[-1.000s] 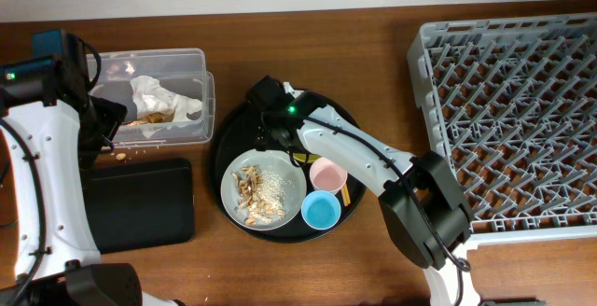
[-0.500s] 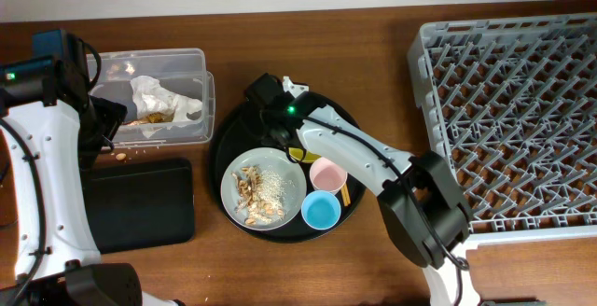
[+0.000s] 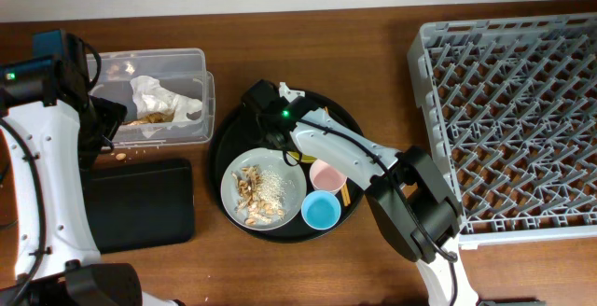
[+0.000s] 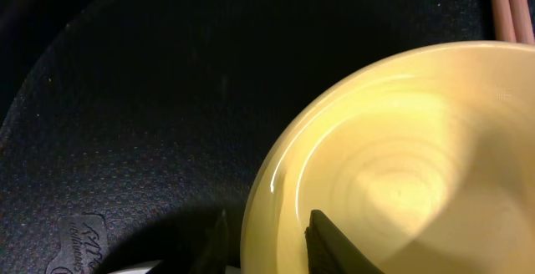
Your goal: Sort waste into correct bins and load items into the dishwasher rack
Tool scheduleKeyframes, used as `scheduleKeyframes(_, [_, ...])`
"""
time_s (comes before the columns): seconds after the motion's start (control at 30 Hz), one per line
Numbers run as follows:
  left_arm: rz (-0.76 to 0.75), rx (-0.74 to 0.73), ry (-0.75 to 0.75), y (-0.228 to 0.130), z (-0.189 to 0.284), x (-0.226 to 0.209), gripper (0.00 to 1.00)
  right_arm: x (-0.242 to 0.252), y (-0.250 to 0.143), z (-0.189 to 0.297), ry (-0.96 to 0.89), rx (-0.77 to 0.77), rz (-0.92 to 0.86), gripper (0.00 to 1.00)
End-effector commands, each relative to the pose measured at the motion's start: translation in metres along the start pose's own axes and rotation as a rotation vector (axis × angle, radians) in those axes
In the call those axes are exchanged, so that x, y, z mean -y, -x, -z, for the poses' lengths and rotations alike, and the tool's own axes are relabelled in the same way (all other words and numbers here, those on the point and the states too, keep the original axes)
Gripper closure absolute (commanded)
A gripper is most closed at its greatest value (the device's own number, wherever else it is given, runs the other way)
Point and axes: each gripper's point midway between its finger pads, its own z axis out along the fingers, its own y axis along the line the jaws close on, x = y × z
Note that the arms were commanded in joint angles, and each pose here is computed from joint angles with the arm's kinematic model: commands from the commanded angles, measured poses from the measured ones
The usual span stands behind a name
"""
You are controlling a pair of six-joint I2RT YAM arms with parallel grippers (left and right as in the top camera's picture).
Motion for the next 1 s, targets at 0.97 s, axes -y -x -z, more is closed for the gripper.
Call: scheduleKeyframes(0.97, [0.022, 0.026, -0.006, 0.004, 0.006, -0.007, 0.01, 0.096, 0.142, 0.194, -0.004, 0.097, -0.203, 0.96])
